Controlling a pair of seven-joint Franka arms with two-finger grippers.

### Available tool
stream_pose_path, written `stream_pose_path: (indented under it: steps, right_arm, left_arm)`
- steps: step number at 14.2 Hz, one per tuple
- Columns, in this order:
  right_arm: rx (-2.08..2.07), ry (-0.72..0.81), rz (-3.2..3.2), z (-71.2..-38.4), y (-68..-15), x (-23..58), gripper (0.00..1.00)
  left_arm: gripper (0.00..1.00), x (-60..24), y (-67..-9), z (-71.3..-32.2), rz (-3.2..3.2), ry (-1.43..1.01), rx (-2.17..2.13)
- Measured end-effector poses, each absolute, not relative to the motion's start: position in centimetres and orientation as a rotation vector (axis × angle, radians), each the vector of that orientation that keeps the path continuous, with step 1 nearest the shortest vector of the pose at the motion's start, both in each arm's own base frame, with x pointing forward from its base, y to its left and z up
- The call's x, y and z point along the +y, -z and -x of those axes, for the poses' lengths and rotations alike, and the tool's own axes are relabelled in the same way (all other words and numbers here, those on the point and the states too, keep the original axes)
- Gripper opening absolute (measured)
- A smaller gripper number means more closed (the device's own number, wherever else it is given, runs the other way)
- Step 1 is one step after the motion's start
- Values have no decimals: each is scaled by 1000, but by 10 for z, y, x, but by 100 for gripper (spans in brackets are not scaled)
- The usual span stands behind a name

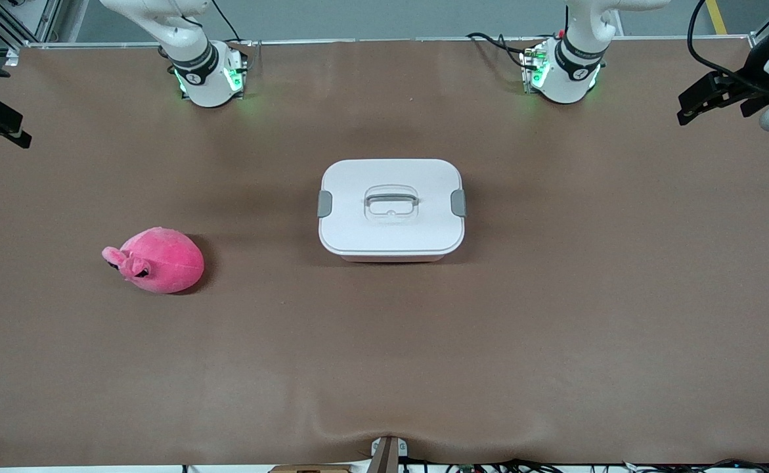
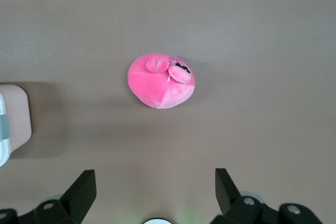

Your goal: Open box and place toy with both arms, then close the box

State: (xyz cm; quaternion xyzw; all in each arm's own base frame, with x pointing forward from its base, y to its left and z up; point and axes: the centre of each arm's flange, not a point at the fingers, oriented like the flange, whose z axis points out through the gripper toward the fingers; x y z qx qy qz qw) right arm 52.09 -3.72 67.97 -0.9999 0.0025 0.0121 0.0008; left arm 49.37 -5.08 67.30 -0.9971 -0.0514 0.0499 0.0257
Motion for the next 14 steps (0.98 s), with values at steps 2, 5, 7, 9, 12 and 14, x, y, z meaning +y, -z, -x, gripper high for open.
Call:
stream_pose_path:
  steps: [2, 5, 7, 9, 12, 14]
  right_arm:
    - [6, -35, 3131, -521, -679, -36, 100]
    - [6, -39, 3129, -522, -678, -36, 100]
    - [6, -42, 3128, -521, -677, -36, 100]
    - [5, -44, 3127, -522, -677, -36, 100]
    - [3, -57, 3126, -523, -673, -35, 100]
    - [3, -70, 3125, -524, -669, -35, 100]
  left_arm:
    - [100, -57, -672, -493, 3077, -157, -236]
    - [100, -88, -665, -493, 3094, -199, -412]
    - [100, -119, -655, -494, 3079, -235, -526]
    - [100, -155, -644, -494, 3045, -244, -626]
    - [100, -209, -628, -492, 2998, -228, -779]
    - [100, -244, -615, -490, 2970, -214, -888]
